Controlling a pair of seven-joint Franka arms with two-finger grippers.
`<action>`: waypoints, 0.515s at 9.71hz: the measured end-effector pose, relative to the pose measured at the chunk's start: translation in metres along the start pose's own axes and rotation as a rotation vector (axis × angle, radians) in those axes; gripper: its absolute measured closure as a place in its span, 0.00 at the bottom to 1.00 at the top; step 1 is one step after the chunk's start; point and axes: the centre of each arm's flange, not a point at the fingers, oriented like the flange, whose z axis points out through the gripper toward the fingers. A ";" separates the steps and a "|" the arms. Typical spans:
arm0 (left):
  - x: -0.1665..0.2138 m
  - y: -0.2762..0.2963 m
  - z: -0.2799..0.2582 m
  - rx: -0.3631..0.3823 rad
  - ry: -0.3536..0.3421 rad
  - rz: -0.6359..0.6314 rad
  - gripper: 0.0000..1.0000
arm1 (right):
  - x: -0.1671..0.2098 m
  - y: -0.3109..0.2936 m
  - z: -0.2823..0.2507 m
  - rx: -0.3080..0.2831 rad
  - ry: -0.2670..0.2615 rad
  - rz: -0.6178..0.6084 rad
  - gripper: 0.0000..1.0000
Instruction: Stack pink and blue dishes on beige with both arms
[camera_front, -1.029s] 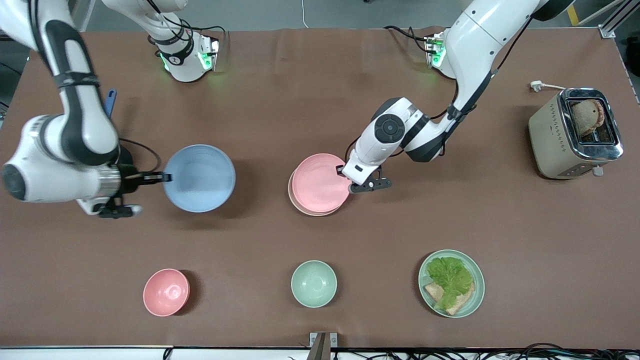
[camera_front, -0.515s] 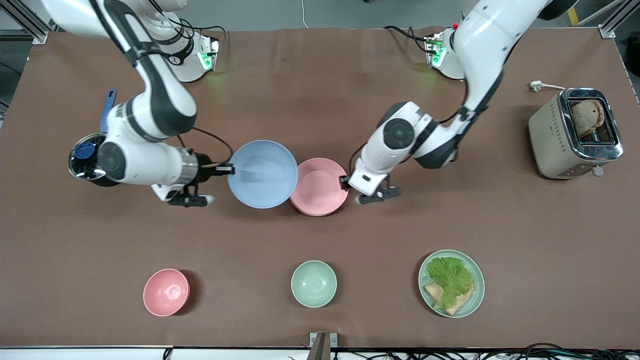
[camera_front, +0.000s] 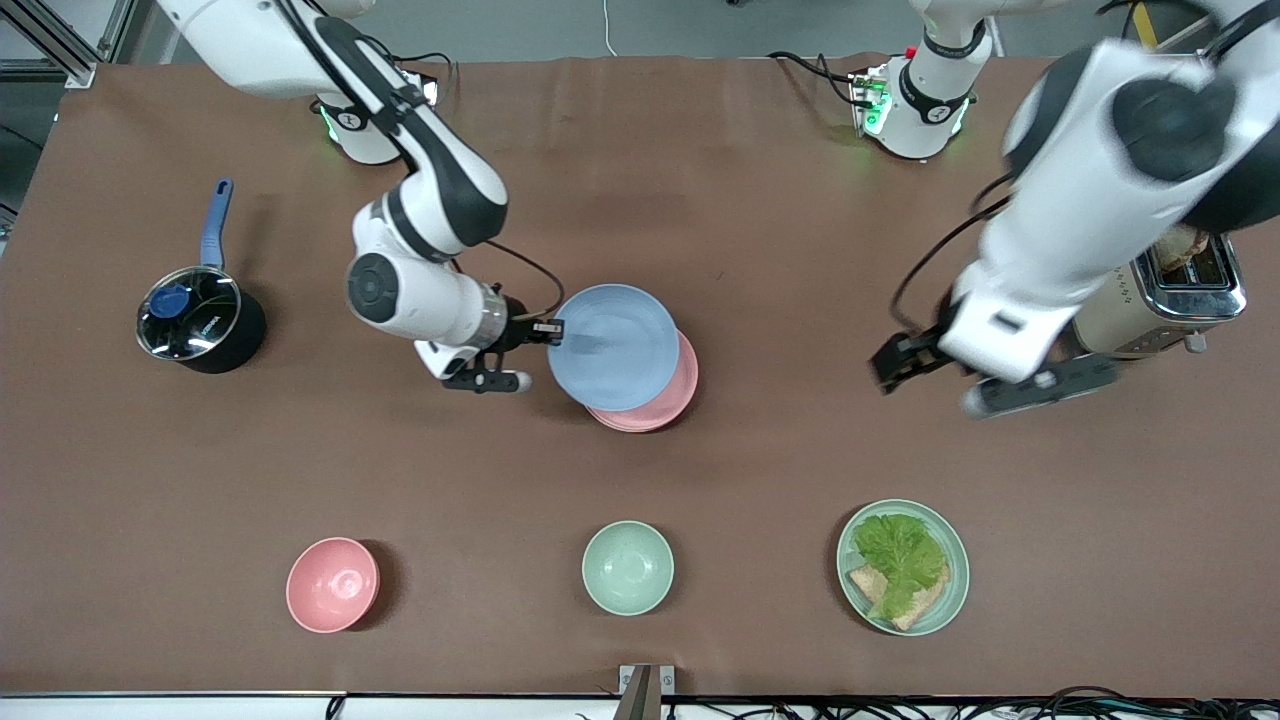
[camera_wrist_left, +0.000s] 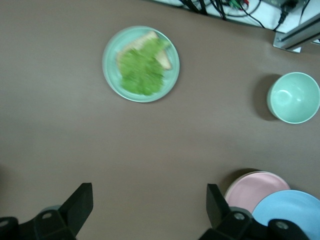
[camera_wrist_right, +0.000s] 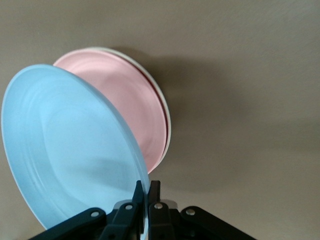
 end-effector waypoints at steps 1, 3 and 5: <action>-0.005 -0.021 -0.023 0.014 -0.005 0.050 0.00 | -0.003 -0.004 0.008 -0.003 -0.009 -0.007 0.95; -0.020 -0.058 -0.058 0.050 -0.037 0.142 0.00 | -0.002 -0.006 0.025 0.005 0.002 -0.009 0.95; -0.037 -0.090 -0.072 0.050 -0.096 0.185 0.00 | 0.001 0.000 0.041 0.013 0.018 0.001 0.95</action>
